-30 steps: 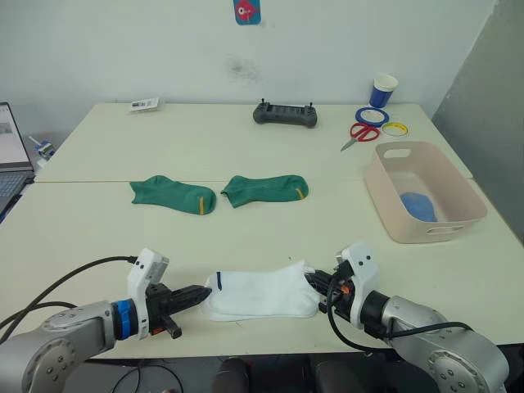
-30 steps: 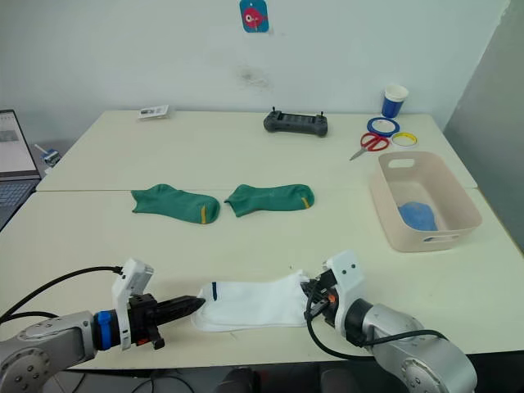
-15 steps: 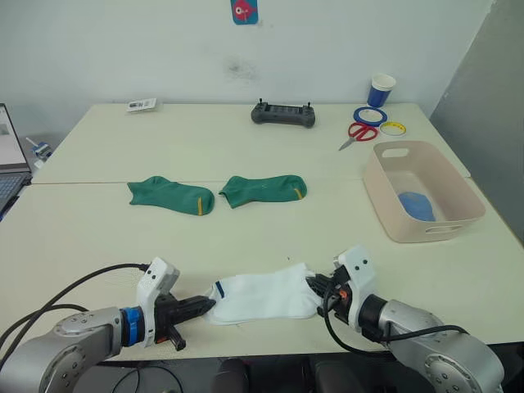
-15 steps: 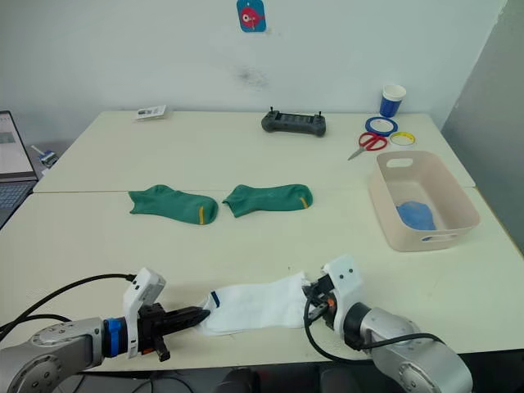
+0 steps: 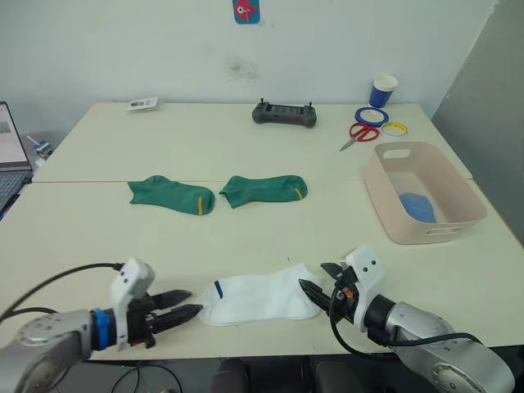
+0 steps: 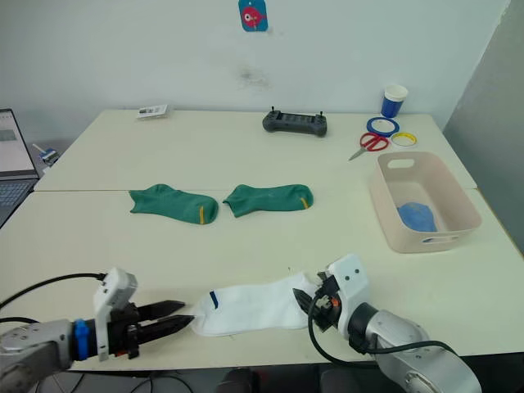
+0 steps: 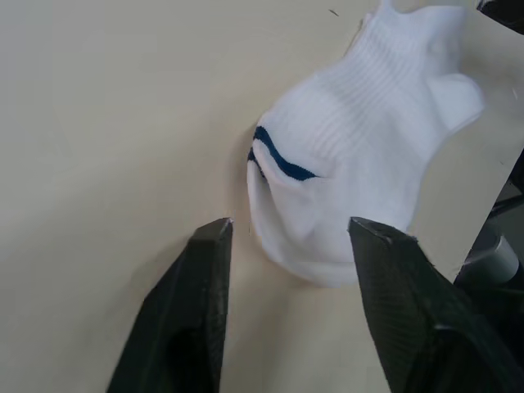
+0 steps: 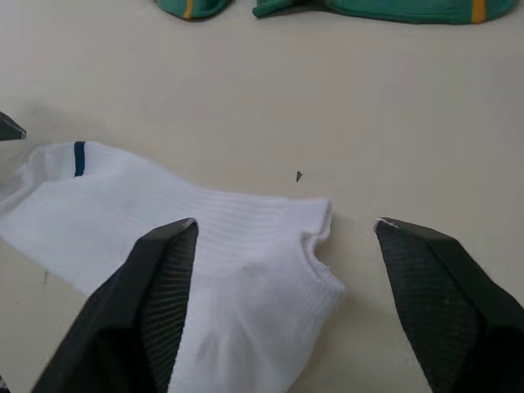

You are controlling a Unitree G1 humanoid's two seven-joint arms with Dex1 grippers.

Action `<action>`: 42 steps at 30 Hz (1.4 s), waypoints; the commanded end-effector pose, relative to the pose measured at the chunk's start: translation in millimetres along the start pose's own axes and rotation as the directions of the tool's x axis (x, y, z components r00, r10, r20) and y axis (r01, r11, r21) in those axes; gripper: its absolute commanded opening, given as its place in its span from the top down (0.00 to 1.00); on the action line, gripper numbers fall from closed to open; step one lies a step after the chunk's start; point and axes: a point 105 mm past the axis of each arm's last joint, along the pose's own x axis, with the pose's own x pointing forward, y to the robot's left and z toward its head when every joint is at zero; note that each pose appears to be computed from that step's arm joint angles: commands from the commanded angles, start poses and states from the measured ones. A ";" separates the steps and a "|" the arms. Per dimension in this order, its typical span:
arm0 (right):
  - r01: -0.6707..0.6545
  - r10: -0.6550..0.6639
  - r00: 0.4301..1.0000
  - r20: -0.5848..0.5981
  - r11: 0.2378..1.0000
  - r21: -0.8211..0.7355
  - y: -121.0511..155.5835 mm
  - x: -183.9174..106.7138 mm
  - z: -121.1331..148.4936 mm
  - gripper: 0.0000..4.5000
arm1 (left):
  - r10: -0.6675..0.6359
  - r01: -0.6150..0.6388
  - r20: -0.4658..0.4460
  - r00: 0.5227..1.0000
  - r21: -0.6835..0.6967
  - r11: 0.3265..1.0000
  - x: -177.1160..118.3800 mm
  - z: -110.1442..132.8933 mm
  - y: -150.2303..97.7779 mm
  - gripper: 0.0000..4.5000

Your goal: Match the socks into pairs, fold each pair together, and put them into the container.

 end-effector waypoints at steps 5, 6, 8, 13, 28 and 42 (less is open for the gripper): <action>0.057 -0.055 0.998 0.040 0.998 -0.028 -9.3 5.8 -1.1 0.00 | -0.024 0.024 -0.017 1.000 0.001 1.000 22.0 -6.8 -3.3 0.09; 0.062 -0.061 0.998 0.034 0.998 -0.025 -10.6 7.5 -4.0 0.00 | -0.027 0.027 -0.022 0.999 0.005 1.000 26.9 -8.3 -3.6 0.09; 0.061 -0.060 0.998 0.020 0.998 -0.018 -11.5 10.6 -10.2 0.00 | -0.025 0.025 -0.030 0.999 0.017 1.000 37.6 -9.9 -3.0 0.09; 0.028 -0.029 0.999 -0.026 1.000 -0.013 -7.0 12.2 -23.5 0.00 | -0.092 0.093 -0.063 0.994 0.011 0.996 55.2 -13.7 -16.8 0.09; -0.036 0.033 0.997 -0.064 0.999 -0.040 3.1 11.1 -35.6 0.99 | -0.106 0.104 -0.078 0.991 -0.028 0.994 62.8 -13.1 -22.1 0.86; 0.112 -0.110 0.990 0.084 0.994 -0.019 -27.8 16.7 -1.8 1.00 | -0.139 0.137 0.013 0.990 0.107 0.985 103.2 58.8 -4.6 0.99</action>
